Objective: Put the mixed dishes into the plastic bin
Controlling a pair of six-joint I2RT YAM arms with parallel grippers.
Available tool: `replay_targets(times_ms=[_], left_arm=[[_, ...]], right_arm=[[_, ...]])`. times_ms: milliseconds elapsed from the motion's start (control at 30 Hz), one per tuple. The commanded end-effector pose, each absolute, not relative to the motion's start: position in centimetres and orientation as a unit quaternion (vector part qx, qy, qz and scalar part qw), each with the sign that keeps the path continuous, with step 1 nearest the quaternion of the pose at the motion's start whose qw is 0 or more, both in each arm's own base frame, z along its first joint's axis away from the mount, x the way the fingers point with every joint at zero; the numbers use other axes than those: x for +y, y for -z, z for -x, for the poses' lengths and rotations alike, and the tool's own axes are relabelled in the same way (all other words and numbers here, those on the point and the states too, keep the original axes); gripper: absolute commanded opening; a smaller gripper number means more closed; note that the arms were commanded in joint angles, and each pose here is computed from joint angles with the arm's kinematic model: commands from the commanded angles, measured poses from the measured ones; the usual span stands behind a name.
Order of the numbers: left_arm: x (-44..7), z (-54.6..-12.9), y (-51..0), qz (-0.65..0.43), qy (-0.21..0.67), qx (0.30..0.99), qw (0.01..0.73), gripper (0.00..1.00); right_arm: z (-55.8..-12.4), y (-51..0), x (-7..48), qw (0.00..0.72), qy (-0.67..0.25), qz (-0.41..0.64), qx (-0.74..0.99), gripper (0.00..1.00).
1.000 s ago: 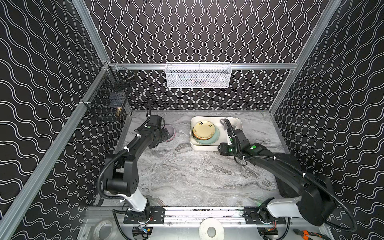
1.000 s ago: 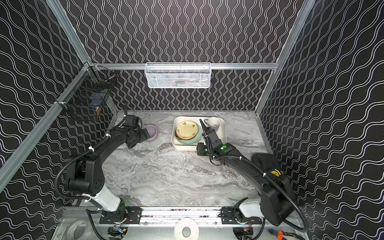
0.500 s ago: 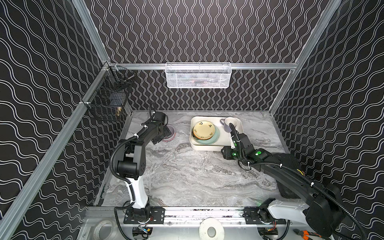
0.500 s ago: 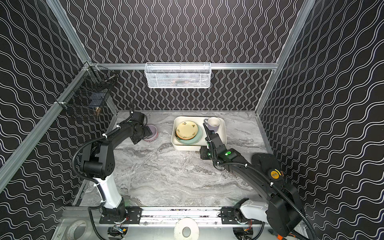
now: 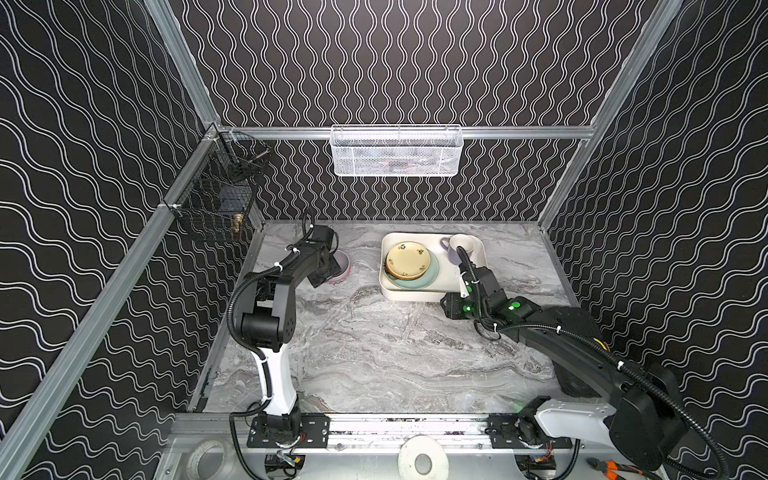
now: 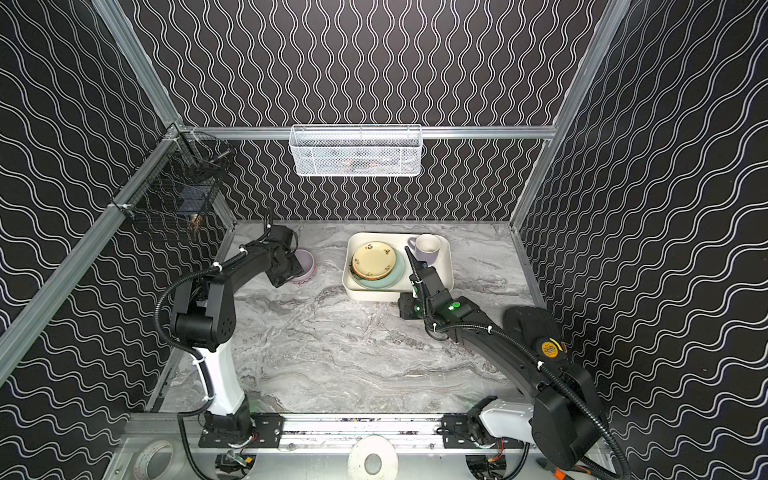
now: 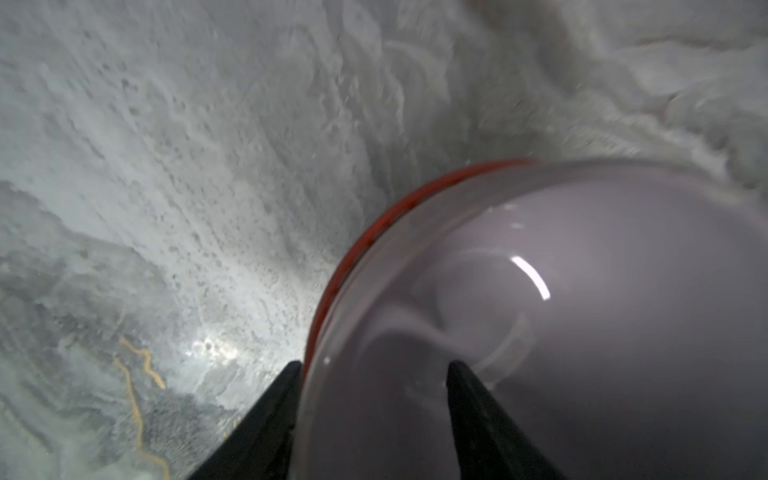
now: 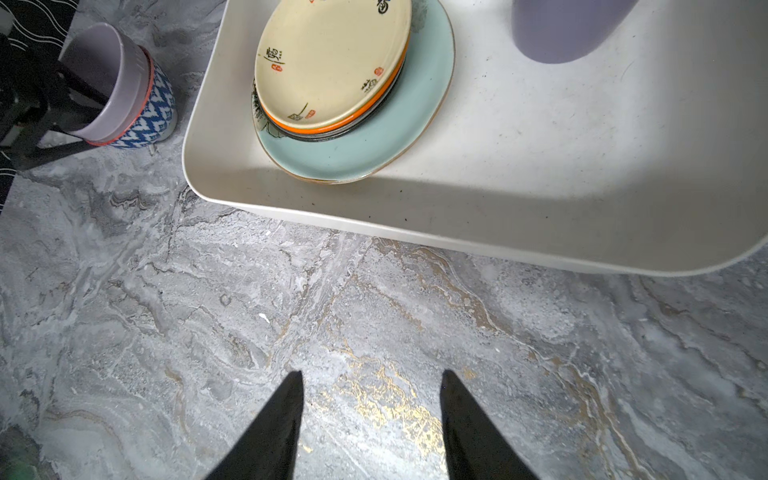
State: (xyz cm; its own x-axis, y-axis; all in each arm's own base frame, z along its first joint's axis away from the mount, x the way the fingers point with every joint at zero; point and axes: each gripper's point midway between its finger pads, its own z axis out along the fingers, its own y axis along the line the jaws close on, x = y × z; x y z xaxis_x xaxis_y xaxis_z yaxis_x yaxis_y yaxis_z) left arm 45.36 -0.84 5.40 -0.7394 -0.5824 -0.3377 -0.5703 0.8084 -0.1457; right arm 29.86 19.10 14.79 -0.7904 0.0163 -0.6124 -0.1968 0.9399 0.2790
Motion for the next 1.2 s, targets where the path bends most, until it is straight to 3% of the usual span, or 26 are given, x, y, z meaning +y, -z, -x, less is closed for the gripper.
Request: replay_targets(times_ms=[0,433,633,1167], left_arm=[[-1.3,-44.8,-5.7,0.307,0.022,0.933,0.187,0.58],[-3.7,-42.9,-5.6,0.281,0.028,0.944,0.17,0.37],[-4.7,-42.3,-6.3,0.27,0.031,0.947,0.171,0.32],[-8.2,-37.6,-7.2,0.229,0.046,0.959,0.162,0.3]], right_arm=[[-29.9,-15.0,19.4,0.325,-0.176,0.051,0.928,0.54],[-29.0,-15.4,18.7,0.333,-0.18,0.042,0.925,0.54],[-28.6,-15.7,18.3,0.337,-0.18,0.04,0.923,0.54],[-27.4,-16.0,18.2,0.336,-0.2,0.04,0.92,0.54]])
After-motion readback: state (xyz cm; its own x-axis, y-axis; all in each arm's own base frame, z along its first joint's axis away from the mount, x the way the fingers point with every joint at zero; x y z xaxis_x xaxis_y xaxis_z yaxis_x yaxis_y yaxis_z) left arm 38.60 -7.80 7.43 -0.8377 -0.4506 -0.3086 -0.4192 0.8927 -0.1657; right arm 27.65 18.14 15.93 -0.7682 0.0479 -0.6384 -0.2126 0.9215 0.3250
